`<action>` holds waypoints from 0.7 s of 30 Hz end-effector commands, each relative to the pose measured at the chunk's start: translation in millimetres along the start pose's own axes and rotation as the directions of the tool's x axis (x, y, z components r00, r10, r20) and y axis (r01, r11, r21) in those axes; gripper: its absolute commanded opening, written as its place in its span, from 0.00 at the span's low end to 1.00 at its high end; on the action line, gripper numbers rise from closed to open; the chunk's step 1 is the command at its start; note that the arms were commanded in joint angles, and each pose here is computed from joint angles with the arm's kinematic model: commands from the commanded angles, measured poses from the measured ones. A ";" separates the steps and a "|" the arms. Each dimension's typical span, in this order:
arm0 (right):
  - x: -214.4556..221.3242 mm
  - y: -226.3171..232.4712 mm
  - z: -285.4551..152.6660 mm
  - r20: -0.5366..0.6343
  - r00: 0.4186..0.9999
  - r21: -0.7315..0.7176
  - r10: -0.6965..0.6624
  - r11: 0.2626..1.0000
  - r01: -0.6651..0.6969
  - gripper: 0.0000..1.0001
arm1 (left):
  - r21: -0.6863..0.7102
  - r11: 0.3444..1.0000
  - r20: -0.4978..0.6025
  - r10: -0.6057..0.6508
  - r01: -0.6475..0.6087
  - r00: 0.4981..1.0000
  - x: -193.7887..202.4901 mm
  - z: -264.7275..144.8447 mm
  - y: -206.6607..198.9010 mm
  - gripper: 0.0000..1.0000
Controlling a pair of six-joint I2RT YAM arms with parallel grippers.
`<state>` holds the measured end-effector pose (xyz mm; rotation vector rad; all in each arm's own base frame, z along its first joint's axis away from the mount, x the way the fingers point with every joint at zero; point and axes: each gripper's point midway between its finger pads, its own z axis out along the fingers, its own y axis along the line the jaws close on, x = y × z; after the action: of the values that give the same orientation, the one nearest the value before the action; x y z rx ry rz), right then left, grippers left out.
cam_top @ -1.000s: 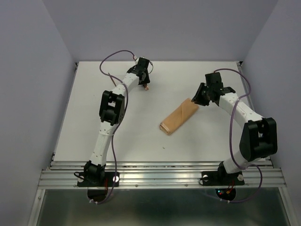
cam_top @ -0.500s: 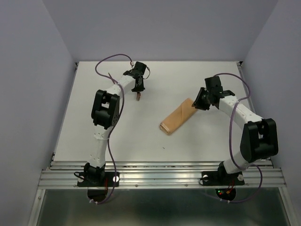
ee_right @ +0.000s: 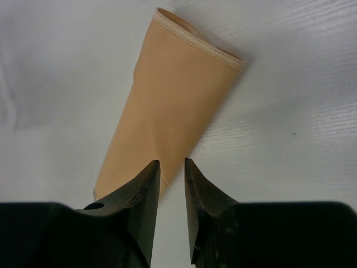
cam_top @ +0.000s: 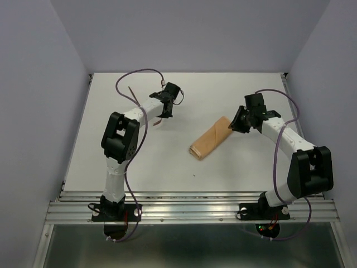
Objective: Fold the napkin into a case and place the utensils inside
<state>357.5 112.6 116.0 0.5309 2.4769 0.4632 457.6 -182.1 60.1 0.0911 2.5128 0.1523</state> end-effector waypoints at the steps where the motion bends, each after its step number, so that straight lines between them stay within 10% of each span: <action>1: -7.8 5.7 -9.9 0.042 0.999 -0.039 0.011 0.999 -0.009 0.30 | -0.058 0.996 0.075 0.075 -0.071 0.994 -3.2 -27.5 -8.8 0.00; 8: -5.7 7.6 -13.7 0.045 0.999 -0.057 0.017 0.998 -0.015 0.30 | -0.230 0.958 0.033 0.185 -0.172 0.982 37.5 -29.4 -17.0 0.24; 15: -5.0 7.3 -16.0 0.049 0.999 -0.060 0.019 0.998 -0.016 0.30 | -0.043 0.976 0.010 0.215 -0.215 0.977 61.7 -51.0 -63.6 0.62; 21: -4.3 8.1 -19.0 0.054 0.998 -0.068 0.022 0.997 -0.019 0.30 | -0.006 0.979 0.019 0.204 -0.203 0.979 60.2 -67.1 -74.2 0.66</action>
<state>347.3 114.5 120.1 0.5393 2.4684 0.4969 371.6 -247.7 32.2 0.3922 2.5154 0.3188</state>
